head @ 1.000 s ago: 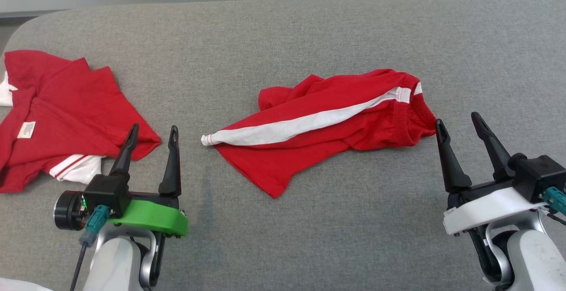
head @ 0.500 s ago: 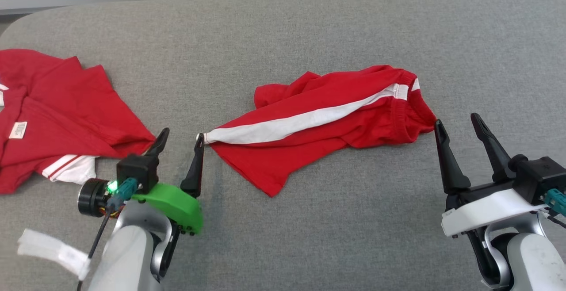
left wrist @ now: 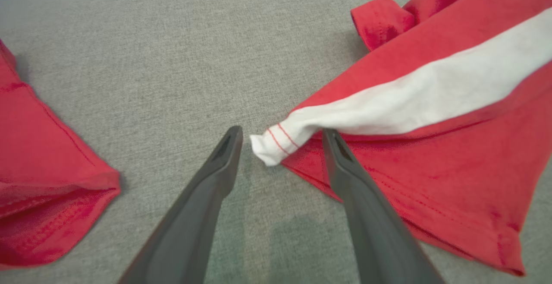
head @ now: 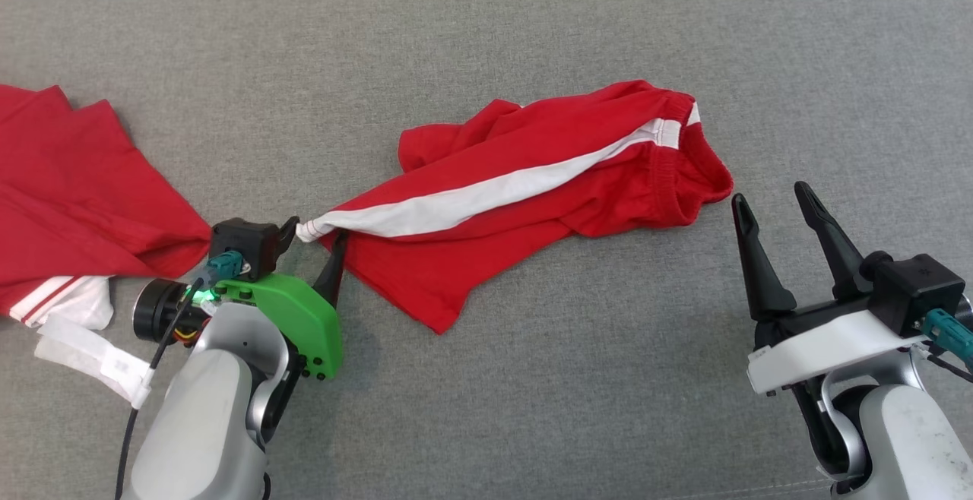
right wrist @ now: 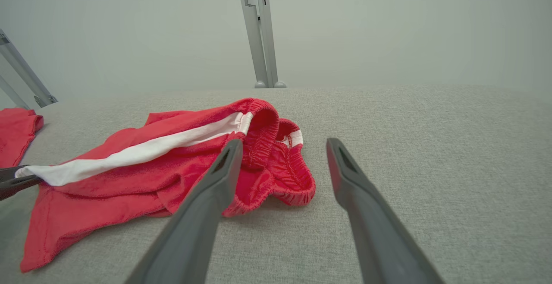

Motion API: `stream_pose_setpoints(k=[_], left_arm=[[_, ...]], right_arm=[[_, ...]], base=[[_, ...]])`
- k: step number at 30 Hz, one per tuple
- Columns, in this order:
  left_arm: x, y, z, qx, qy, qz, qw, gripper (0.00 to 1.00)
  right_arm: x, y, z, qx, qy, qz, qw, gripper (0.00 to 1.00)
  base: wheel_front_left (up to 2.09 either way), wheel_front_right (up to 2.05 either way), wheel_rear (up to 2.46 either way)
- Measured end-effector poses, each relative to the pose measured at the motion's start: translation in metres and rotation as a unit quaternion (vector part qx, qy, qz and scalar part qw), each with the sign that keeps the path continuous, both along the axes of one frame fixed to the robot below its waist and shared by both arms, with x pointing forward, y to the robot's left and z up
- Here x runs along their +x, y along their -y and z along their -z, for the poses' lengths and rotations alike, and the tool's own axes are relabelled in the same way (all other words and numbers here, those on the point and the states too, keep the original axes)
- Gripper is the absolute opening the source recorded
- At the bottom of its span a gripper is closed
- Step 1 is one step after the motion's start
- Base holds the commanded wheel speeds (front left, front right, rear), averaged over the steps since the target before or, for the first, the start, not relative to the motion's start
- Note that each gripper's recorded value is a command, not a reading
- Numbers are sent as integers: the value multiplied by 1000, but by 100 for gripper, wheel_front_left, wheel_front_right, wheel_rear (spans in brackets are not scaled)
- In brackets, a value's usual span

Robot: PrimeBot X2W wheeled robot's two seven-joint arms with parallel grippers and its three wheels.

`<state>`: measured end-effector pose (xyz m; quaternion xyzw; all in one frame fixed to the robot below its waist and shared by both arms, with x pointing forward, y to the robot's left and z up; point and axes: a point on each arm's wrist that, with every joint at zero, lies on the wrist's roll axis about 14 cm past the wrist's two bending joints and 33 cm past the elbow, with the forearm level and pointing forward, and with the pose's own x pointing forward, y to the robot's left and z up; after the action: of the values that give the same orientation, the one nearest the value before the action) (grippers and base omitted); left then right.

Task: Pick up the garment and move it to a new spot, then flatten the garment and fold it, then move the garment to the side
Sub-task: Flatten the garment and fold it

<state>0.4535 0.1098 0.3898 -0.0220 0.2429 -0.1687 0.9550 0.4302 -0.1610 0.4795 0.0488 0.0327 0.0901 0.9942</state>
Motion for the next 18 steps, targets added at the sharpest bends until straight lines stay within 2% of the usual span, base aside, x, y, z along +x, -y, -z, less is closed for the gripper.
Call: stream_pose_setpoints(k=[6, 18], left_arm=[[4, 7, -2, -11, 9, 11, 1000, 0], [5, 3, -15, -21, 40, 4, 999, 0]], right_arm=[[8, -6, 10, -3, -13, -15, 1000, 100], [45, -48, 36, -5, -49, -91, 995, 100]], base=[[0, 0, 0], [0, 0, 0]])
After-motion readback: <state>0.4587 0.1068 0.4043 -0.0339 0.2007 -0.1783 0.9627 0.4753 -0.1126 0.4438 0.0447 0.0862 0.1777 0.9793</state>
